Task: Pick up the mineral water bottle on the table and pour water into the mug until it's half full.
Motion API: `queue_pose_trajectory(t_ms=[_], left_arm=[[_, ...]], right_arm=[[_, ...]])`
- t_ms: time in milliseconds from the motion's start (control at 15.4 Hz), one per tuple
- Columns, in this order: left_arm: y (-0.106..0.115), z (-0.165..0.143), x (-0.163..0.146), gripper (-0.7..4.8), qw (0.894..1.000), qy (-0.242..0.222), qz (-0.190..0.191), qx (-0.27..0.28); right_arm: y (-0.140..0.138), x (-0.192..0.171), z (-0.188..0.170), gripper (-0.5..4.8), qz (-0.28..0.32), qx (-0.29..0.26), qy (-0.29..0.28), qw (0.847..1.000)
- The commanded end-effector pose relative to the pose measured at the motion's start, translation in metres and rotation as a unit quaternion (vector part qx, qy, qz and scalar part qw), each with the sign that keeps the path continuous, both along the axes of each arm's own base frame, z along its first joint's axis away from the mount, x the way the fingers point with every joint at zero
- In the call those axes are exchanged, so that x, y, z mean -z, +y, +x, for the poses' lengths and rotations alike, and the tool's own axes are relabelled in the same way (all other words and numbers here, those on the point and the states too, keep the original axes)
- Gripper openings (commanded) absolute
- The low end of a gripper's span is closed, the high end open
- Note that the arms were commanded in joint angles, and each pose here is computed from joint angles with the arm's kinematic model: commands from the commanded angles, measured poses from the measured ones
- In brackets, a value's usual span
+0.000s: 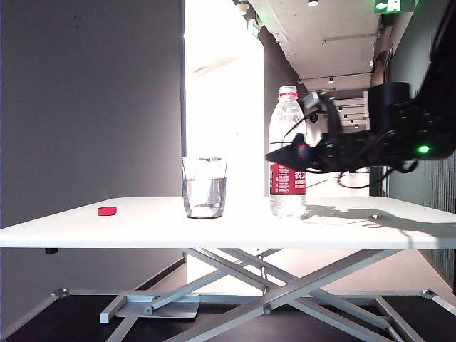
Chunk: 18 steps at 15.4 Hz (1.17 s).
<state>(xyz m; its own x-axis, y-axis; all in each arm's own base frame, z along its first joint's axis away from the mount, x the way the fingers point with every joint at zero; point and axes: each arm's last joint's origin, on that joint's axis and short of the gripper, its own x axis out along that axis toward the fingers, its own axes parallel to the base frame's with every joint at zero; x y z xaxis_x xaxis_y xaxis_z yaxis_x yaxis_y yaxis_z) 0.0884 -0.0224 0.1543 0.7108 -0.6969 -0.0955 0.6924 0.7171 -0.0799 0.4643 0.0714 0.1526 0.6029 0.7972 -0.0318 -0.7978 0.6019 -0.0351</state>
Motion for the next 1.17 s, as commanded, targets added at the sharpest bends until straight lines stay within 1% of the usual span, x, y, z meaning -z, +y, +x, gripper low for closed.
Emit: queue_pose_trajectory(t_ms=[65, 260, 390, 455, 520, 584, 649, 714, 779, 844, 909, 974, 1039, 1169], left_arm=[[0.0, 0.0, 0.0, -0.05, 1.0, -0.002, 0.004, 0.007], [0.0, 0.0, 0.0, -0.05, 1.0, -0.005, 0.006, 0.007], [0.0, 0.0, 0.0, -0.05, 1.0, -0.005, 0.006, 0.007], [0.0, 0.0, 0.0, -0.05, 1.0, -0.005, 0.006, 0.007], [0.0, 0.0, 0.0, -0.05, 1.0, -0.005, 0.007, 0.007], [0.0, 0.0, 0.0, -0.05, 1.0, -0.005, 0.007, 0.007], [0.0, 0.0, 0.0, -0.05, 1.0, -0.005, 0.006, 0.007], [0.0, 0.0, 0.0, -0.05, 1.0, -0.004, 0.006, 0.007], [0.0, 0.0, 0.0, -0.05, 1.0, -0.005, 0.006, 0.006], [0.0, 0.0, 0.0, -0.05, 1.0, -0.005, 0.006, 0.006], [0.0, 0.0, 0.0, -0.05, 1.0, -0.005, 0.007, 0.005], [0.0, 0.0, 0.0, -0.05, 1.0, -0.005, 0.007, 0.005], [0.0, 0.0, 0.0, -0.05, 1.0, -0.005, 0.007, 0.005], [0.0, 0.0, 0.0, -0.05, 1.0, -0.007, 0.009, -0.001]], right_arm=[[-0.02, -0.017, -0.001, 4.79, 0.012, -0.042, -0.012, 0.999], [-0.04, -0.026, -0.005, 4.79, 0.02, -0.1, -0.007, 0.995], [-0.059, -0.03, -0.006, 4.79, 0.038, -0.107, 0.016, 0.993], [-0.067, -0.03, -0.006, 4.79, 0.05, -0.1, 0.035, 0.993], [-0.075, -0.03, -0.006, 4.42, 0.064, -0.092, 0.059, 0.992], [-0.081, -0.031, -0.008, 1.78, 0.067, -0.112, 0.067, 0.989], [-0.083, -0.034, -0.01, -0.16, 0.069, -0.131, 0.077, 0.986], [-0.083, -0.038, -0.011, -0.09, 0.079, -0.13, 0.092, 0.984], [-0.083, -0.042, -0.014, -0.09, 0.087, -0.117, 0.1, 0.984], [-0.082, -0.047, -0.028, -0.09, 0.094, -0.056, 0.094, 0.99], [-0.083, -0.052, -0.042, -0.09, 0.101, 0.01, 0.091, 0.991], [-0.083, -0.054, -0.06, -0.09, 0.109, 0.073, 0.096, 0.987], [-0.084, -0.055, -0.075, -0.09, 0.111, 0.113, 0.096, 0.983], [-0.079, -0.056, -0.113, -0.09, 0.089, 0.175, 0.077, 0.978]])
